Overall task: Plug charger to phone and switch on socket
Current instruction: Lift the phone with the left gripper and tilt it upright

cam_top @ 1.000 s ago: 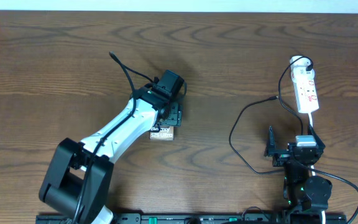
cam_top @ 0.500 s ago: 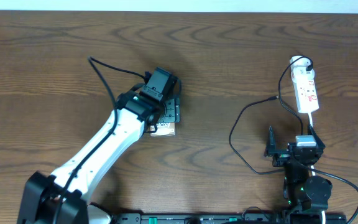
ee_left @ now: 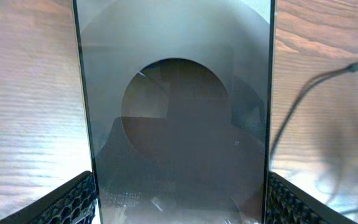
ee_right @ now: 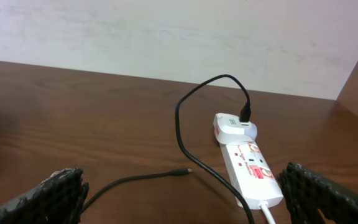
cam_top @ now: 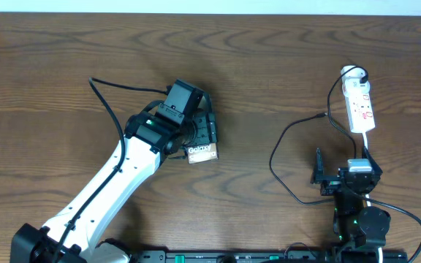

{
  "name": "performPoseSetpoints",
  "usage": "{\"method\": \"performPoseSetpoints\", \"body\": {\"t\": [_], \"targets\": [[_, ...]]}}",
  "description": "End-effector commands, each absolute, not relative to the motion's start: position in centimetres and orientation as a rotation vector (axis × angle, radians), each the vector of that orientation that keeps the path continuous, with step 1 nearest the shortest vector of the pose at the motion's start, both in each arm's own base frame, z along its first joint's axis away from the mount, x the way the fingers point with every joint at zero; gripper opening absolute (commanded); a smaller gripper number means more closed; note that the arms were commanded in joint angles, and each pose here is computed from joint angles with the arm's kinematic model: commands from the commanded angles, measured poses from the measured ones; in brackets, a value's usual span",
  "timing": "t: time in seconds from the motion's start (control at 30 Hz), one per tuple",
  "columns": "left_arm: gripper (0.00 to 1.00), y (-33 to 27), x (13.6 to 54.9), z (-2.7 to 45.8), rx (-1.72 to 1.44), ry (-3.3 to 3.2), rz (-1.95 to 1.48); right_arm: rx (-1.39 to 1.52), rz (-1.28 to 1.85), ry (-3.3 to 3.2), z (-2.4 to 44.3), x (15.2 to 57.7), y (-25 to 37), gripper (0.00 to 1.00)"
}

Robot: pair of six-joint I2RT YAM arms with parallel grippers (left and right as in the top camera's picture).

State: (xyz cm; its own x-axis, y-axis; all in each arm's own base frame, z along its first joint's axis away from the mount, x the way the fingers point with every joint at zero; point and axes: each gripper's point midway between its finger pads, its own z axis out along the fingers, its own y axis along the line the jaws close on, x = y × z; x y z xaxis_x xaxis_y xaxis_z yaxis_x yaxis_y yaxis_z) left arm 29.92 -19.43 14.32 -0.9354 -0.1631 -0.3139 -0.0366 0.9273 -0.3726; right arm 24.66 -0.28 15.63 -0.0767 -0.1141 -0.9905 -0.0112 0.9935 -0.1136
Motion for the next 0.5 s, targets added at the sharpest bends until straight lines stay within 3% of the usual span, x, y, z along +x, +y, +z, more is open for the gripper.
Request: {"method": "performPoseSetpoints", "body": {"t": [0.0, 0.47], "targets": [[0.64, -20.62, 29.21, 15.38, -0.186, 2.746, -0.650, -0.104, -0.095, 1.643, 15.66, 24.62, -0.29, 0.99], [0.64, -20.54, 29.30, 16.30, -0.307, 2.773, -0.888, -0.104, -0.095, 1.643, 15.66, 24.62, -0.28, 0.99]]}}
